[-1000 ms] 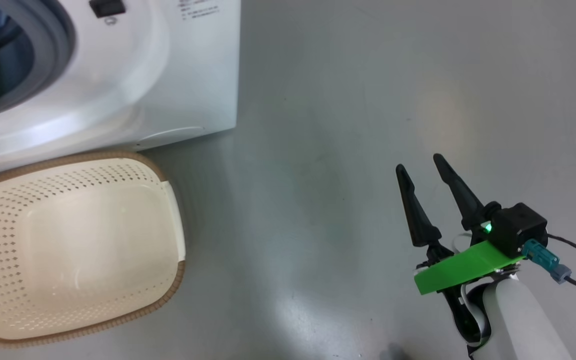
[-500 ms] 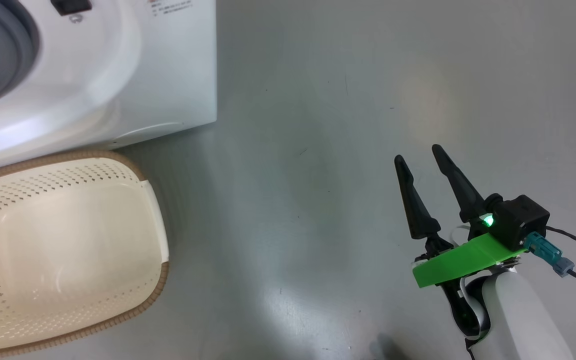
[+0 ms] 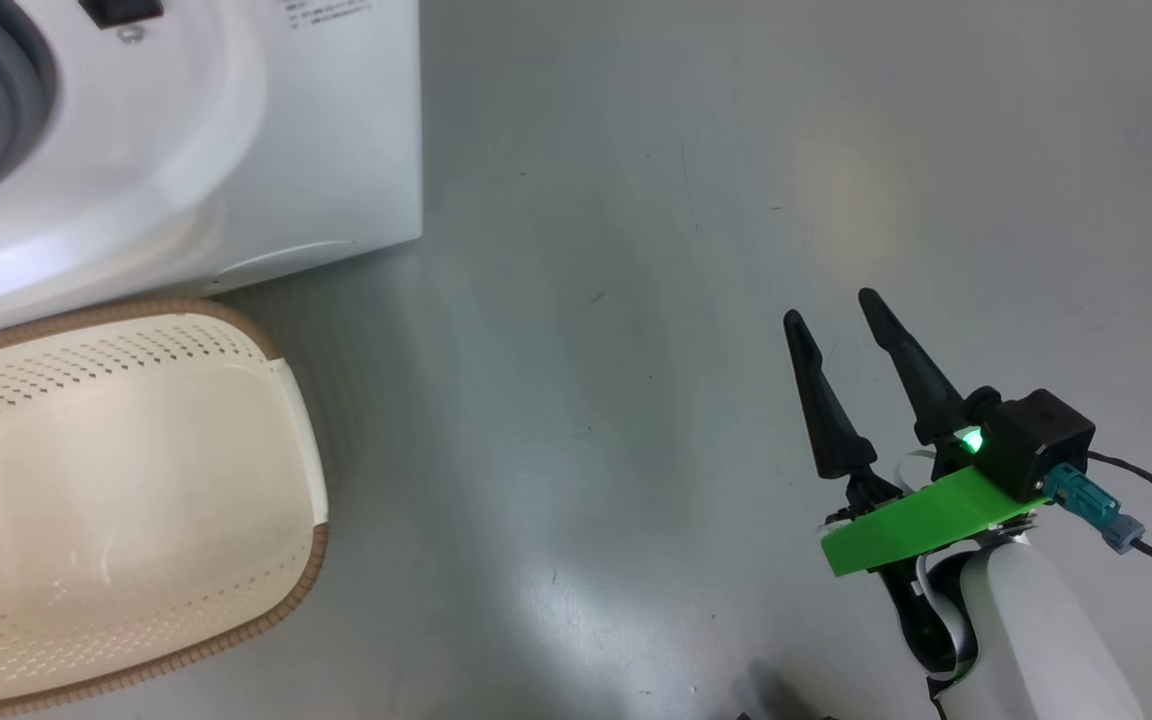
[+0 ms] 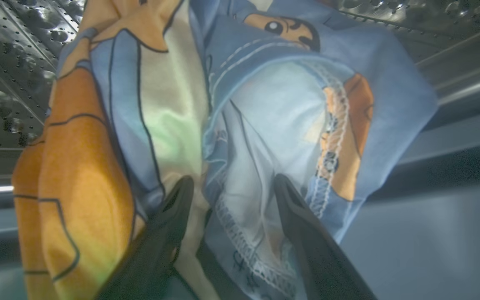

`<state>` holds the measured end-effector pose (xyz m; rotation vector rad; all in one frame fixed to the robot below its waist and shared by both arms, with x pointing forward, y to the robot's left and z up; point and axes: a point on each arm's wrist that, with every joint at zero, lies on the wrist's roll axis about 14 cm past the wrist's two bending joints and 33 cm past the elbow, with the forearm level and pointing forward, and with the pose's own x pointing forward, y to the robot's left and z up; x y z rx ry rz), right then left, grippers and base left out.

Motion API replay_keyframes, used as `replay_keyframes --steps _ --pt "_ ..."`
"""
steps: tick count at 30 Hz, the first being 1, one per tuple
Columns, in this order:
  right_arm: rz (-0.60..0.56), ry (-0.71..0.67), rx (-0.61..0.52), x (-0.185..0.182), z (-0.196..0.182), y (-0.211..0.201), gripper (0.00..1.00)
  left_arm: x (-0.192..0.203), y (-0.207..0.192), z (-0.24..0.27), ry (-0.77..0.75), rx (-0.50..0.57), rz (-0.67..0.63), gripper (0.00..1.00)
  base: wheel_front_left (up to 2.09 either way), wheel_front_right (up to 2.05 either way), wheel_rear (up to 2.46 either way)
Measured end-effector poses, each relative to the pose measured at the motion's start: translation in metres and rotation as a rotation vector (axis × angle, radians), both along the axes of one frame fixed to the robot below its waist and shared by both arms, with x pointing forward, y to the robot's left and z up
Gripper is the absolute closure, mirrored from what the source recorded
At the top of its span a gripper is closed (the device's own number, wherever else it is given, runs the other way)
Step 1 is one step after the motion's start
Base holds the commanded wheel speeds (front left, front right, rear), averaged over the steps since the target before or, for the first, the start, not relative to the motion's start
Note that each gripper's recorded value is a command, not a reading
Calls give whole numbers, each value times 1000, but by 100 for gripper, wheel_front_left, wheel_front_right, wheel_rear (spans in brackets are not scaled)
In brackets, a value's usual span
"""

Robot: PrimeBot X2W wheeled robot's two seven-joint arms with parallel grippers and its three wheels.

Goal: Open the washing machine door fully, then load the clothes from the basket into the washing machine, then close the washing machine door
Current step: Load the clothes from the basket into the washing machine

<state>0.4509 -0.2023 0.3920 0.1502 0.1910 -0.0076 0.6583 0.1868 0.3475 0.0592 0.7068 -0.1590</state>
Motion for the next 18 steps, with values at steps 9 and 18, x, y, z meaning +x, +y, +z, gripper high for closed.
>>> replay_keyframes --steps 9,18 --pt "8 4 -1 0 -2 2 0 6 6 -5 23 32 29 0 0 0 0" --pt "10 -5 -5 2 2 2 0 8 6 -8 28 57 26 0 0 0 0"
